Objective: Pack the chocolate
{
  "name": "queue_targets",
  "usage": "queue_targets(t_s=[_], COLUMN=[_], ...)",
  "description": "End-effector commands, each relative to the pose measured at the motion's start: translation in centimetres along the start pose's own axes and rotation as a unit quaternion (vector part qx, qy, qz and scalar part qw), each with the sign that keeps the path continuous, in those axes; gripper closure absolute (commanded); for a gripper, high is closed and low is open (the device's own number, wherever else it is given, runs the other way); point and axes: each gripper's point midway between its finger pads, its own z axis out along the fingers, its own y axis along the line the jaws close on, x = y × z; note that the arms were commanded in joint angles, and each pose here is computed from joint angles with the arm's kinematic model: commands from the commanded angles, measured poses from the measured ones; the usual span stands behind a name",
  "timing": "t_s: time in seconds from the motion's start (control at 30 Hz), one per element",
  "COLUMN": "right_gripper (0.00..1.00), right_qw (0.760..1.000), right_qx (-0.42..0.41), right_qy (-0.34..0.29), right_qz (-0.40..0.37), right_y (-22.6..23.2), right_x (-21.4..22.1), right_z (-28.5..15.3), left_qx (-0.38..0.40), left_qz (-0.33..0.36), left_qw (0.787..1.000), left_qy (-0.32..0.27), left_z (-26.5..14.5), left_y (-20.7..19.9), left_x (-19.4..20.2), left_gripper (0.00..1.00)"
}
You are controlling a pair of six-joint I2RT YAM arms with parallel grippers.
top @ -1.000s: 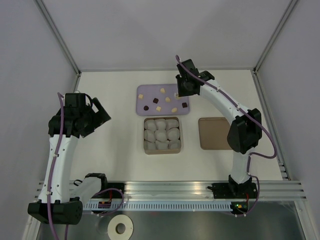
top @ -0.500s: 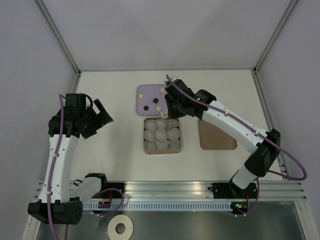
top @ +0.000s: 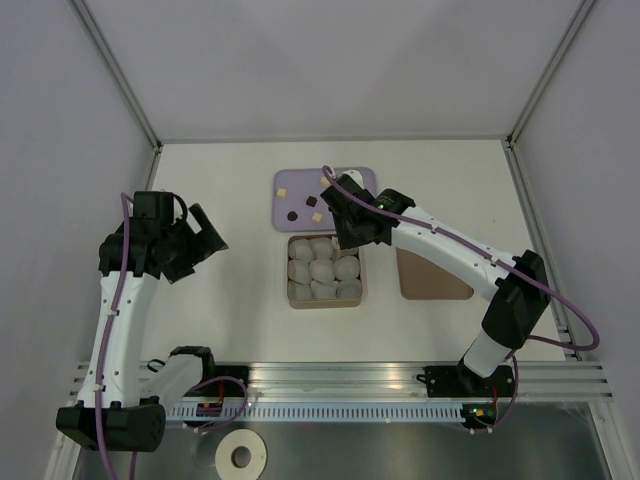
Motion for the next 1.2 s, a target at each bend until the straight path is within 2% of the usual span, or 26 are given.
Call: queue_targets(t_s=[0.0,1.17], right_gripper=[0.94,0.93], right_qw=[1.000,0.999], right_qx=[0.012,0.037], right_qy=[-0.017,-0.023], right_qz=[-0.003,-0.002], right_y=[0.0,-0.8], right_x=[-1.1,1.0], right_z=[0.6,4.4], left_qx=[0.011,0.017], left_qz=[0.000,0.013], left_qw=[1.000,1.000], left_qy=[-0.004,-0.018], left_z=[-0.3,1.0], left_y=[-0.3,-0.9], left_x=[0.0,-1.2], left_gripper=[0.00,0.00])
